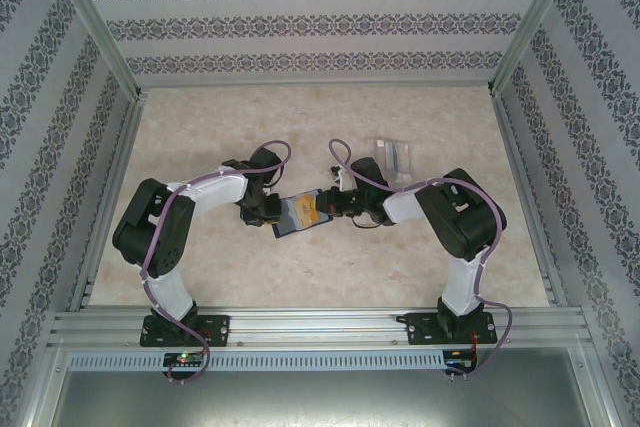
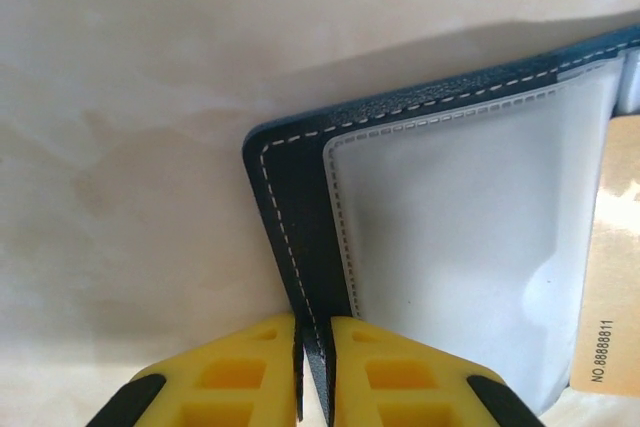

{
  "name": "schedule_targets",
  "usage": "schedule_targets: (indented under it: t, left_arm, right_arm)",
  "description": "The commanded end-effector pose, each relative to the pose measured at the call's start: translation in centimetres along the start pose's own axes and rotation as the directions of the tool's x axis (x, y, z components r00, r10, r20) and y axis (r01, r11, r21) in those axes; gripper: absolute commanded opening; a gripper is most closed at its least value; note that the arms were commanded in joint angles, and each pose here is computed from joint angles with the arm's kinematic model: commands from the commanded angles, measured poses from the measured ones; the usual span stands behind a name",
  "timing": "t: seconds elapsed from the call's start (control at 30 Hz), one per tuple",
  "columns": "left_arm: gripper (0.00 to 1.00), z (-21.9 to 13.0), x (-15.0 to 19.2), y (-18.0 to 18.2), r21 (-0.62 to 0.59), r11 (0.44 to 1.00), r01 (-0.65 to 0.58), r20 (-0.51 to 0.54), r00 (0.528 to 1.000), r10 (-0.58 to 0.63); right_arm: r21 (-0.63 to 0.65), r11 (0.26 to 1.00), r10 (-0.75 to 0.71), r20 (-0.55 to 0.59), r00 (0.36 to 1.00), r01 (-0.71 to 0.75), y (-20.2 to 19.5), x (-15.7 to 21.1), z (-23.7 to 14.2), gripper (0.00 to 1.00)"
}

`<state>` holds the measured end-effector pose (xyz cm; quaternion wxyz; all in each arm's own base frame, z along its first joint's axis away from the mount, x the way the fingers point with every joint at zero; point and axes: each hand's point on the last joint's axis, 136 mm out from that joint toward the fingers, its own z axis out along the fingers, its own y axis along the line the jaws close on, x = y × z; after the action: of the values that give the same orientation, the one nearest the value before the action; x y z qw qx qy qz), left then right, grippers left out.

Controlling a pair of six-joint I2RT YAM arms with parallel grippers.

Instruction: Put the credit cards into the card holder

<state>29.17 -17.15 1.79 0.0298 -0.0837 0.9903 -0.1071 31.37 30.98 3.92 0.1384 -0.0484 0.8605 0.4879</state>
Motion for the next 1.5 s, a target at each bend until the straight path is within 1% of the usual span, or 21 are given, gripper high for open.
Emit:
schedule_targets:
  t: [0.0,0.1,0.2,0.33,0.73,0.87,1.07,1.27,1.47]
  left_arm:
    - [0.17,0.0,0.2,0.1,0.007,1.000,-0.004,-0.005,1.000,0.004]
    - [0.16,0.0,0.2,0.3,-0.003,1.000,0.000,-0.001,1.000,0.000]
    - [0.16,0.1,0.3,0.5,-0.006,1.000,0.005,0.008,1.000,-0.004]
    - [0.16,0.0,0.3,0.5,-0.006,1.000,0.004,0.007,1.000,-0.004]
    - [0.16,-0.4,0.2,0.6,-0.013,1.000,-0.001,0.014,1.000,0.002]
    - [0.16,-0.4,0.1,0.4,-0.011,1.000,-0.001,0.014,1.000,0.001]
    - [0.15,-0.2,0.0,0.4,-0.014,1.000,-0.004,0.006,1.000,0.004]
    - [0.15,-0.1,0.0,0.3,-0.011,1.000,-0.006,0.005,1.000,0.006]
    - [0.15,0.0,0.1,0.5,-0.018,1.000,-0.005,0.003,1.000,0.005]
  right_arm:
    - [-0.017,1.000,0.008,-0.038,0.999,-0.009,0.2,1.0,0.9,0.00]
    - [-0.043,0.999,0.012,-0.027,1.000,-0.013,0.7,0.7,0.7,0.00]
    - [-0.125,0.992,0.035,0.005,0.999,-0.034,1.5,-0.1,0.3,0.00]
    - [-0.160,0.986,0.054,0.013,0.998,-0.051,1.8,-0.5,0.2,0.00]
    - [-0.120,0.992,0.043,0.005,0.999,-0.043,0.7,0.2,0.6,0.00]
    - [-0.099,0.993,0.065,-0.015,0.998,-0.066,0.0,0.9,0.8,0.00]
    - [-0.089,0.994,0.067,-0.032,0.997,-0.070,0.0,1.8,1.2,0.00]
    - [-0.108,0.990,0.087,-0.049,0.995,-0.092,0.7,2.1,1.9,0.00]
    - [-0.154,0.984,0.090,-0.030,0.995,-0.094,2.0,1.2,1.9,0.00]
